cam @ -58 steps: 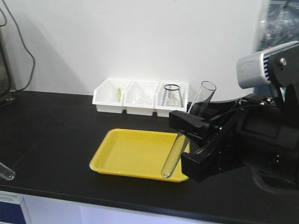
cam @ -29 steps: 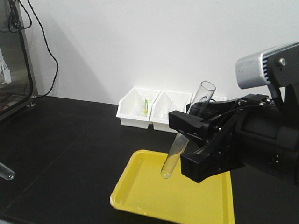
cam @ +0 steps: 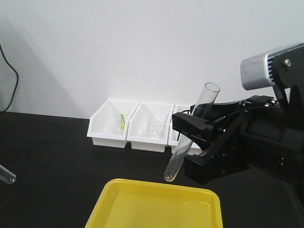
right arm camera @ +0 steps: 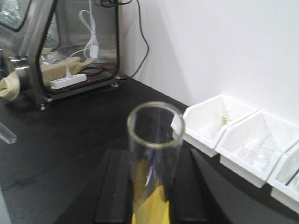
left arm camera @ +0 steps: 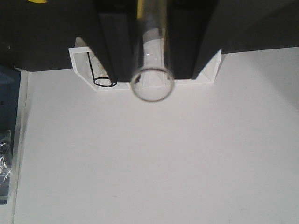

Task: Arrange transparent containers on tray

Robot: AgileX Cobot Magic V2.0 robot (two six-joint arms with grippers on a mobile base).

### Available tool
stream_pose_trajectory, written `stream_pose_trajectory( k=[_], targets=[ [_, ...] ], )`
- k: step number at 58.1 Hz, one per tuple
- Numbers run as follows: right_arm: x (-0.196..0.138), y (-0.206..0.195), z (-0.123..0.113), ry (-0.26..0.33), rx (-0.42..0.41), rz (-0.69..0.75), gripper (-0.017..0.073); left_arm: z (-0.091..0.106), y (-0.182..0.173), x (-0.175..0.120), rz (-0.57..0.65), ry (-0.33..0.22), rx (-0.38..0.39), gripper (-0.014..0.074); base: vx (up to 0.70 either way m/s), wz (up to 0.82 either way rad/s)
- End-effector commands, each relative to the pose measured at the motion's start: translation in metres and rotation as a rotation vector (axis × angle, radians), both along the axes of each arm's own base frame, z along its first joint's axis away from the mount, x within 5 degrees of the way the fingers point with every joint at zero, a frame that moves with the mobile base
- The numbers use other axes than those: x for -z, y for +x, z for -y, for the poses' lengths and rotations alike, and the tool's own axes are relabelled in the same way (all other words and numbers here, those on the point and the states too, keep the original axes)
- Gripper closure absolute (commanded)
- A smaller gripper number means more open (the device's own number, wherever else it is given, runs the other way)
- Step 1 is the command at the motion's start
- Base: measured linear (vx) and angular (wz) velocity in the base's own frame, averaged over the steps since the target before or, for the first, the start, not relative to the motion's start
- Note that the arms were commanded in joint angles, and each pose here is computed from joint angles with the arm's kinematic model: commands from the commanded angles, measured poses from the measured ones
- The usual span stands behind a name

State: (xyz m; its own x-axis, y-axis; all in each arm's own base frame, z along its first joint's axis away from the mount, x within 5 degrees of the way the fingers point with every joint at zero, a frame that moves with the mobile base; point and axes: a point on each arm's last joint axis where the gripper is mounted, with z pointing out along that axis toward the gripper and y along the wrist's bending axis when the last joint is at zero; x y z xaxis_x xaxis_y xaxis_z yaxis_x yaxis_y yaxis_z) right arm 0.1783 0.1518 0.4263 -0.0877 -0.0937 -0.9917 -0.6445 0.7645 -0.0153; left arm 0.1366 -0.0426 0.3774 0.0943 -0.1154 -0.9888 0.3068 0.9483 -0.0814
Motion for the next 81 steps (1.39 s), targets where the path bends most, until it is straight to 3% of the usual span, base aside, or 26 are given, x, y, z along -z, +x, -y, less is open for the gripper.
stream_pose_trajectory(
  k=[1, 81],
  targets=[
    [-0.0244, -0.0052, 0.0053, 0.077, 0.000, 0.121, 0.0571, -0.0012, -0.0036, -0.0192, 0.110, -0.042, 0.001, 0.0511, 0.17, -0.23],
    [-0.0244, -0.0052, 0.0053, 0.077, 0.000, 0.121, 0.0571, -0.0012, -0.0036, -0.0192, 0.110, -0.042, 0.001, 0.0511, 0.06, -0.12]
  ],
)
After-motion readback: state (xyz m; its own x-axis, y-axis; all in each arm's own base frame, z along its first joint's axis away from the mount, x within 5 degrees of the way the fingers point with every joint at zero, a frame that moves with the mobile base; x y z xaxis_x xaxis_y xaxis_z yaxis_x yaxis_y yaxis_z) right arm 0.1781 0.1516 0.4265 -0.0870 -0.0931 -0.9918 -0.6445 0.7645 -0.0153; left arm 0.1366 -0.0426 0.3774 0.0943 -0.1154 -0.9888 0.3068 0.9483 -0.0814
